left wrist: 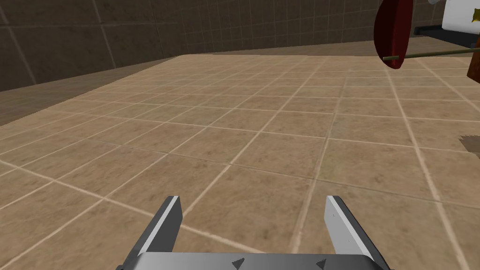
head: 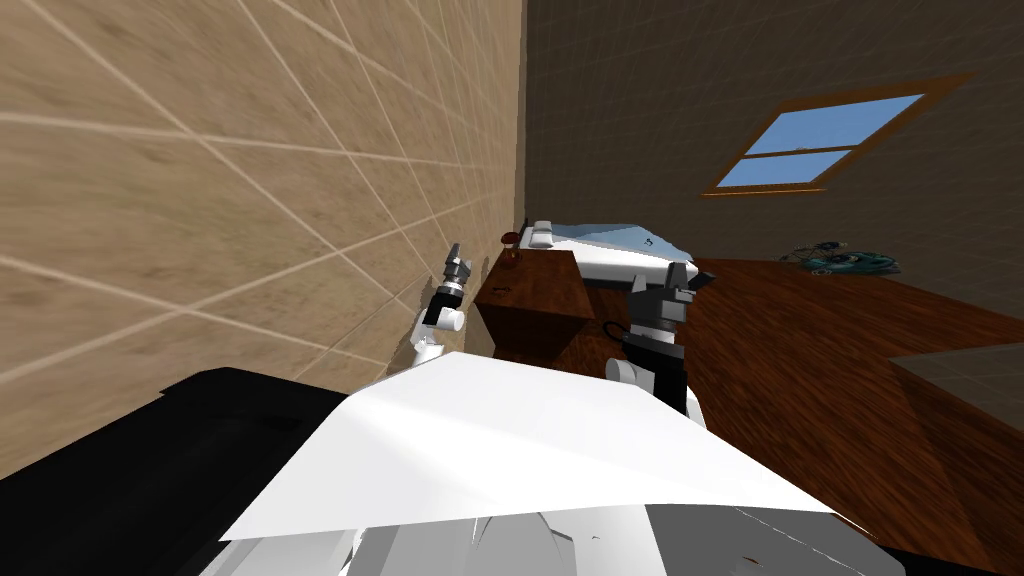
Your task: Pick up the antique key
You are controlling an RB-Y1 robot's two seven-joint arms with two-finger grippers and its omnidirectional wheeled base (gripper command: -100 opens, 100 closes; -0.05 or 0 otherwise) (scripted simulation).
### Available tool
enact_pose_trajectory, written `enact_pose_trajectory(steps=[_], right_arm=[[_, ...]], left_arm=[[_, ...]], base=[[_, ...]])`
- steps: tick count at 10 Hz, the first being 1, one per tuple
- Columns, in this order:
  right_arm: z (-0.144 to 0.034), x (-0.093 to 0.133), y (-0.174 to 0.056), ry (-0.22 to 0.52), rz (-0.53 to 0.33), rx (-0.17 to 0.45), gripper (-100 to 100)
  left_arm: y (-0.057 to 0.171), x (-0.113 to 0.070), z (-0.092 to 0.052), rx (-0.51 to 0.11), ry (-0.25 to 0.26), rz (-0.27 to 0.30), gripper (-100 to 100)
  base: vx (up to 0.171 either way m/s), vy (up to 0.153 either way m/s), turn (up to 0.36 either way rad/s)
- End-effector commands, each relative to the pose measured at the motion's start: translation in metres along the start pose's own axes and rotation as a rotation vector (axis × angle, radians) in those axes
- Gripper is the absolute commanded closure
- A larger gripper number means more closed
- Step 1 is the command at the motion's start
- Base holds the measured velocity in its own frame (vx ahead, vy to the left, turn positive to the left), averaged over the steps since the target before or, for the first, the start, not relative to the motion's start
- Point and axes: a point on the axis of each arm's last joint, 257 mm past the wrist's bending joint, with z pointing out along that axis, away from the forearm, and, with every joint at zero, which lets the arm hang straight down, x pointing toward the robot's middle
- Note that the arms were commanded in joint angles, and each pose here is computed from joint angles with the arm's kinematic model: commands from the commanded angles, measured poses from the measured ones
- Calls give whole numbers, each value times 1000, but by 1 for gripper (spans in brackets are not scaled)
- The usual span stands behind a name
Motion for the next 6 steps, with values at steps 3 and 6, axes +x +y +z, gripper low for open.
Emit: enact_pose_trajectory(steps=[3,6], right_arm=[[0,0,0,0,0,0,0],[0,0,0,0,0,0,0]], left_arm=[[18,-12,14,-78,-17,-20,-100],[28,-19,23,-123,-28,-35,-100]], base=[[-46,-27,8],[-30,-21,4]])
